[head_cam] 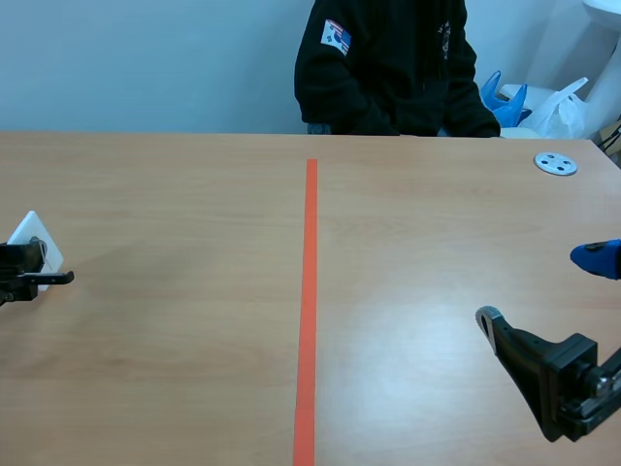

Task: Sort the leaf by its shape. The table is split by an orange tape line. A compound leaf with several leaflets goes to the left side, a simple leaf with one blade goes to the right side. Return to the home posture when a red brick is placed on the table.

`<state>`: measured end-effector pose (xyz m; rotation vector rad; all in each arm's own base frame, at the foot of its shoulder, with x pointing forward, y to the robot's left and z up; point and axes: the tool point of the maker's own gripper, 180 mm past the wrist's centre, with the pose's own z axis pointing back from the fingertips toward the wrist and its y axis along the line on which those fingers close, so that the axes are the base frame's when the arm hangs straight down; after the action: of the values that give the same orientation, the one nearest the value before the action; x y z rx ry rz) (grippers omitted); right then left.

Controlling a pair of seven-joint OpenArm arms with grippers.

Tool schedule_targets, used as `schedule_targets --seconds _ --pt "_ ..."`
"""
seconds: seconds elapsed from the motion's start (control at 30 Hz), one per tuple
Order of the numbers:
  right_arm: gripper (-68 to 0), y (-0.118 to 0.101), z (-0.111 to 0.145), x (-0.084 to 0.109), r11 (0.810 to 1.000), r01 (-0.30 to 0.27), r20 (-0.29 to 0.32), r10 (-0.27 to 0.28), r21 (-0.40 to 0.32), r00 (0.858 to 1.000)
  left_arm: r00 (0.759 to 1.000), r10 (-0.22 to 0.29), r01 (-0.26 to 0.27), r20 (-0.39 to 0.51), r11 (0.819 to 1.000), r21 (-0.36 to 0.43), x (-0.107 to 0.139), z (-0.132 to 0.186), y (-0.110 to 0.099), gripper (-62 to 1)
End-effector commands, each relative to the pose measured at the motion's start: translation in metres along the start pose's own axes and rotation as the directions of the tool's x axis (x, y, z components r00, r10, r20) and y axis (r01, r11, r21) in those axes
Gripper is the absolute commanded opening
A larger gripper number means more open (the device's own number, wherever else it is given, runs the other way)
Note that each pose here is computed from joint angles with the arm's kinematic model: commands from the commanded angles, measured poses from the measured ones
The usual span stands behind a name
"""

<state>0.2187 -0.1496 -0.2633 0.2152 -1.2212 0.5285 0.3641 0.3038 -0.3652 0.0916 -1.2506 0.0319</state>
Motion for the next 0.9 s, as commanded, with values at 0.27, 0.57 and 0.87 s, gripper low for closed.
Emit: schedule_targets --seconds 0.27,0.57,0.87 --pt "0.4 -0.002 -0.002 0.013 1.0 -0.007 0.041 0.007 -0.005 0.999 0.999 0.031 -0.031 0.015 0.999 0.016 0.002 -0.001 0.007 -48.2" --pt "0.4 -0.002 -0.002 0.013 1.0 -0.007 0.041 0.007 -0.005 0.999 0.997 0.037 -0.038 0.064 0.999 0.015 0.016 -0.001 0.01 -5.3" --pt "0.4 -0.002 -0.002 0.013 1.0 -0.007 0.041 0.007 -0.005 0.999 0.996 -0.031 0.042 0.086 0.992 -0.121 0.054 0.018 -0.018 1.4"
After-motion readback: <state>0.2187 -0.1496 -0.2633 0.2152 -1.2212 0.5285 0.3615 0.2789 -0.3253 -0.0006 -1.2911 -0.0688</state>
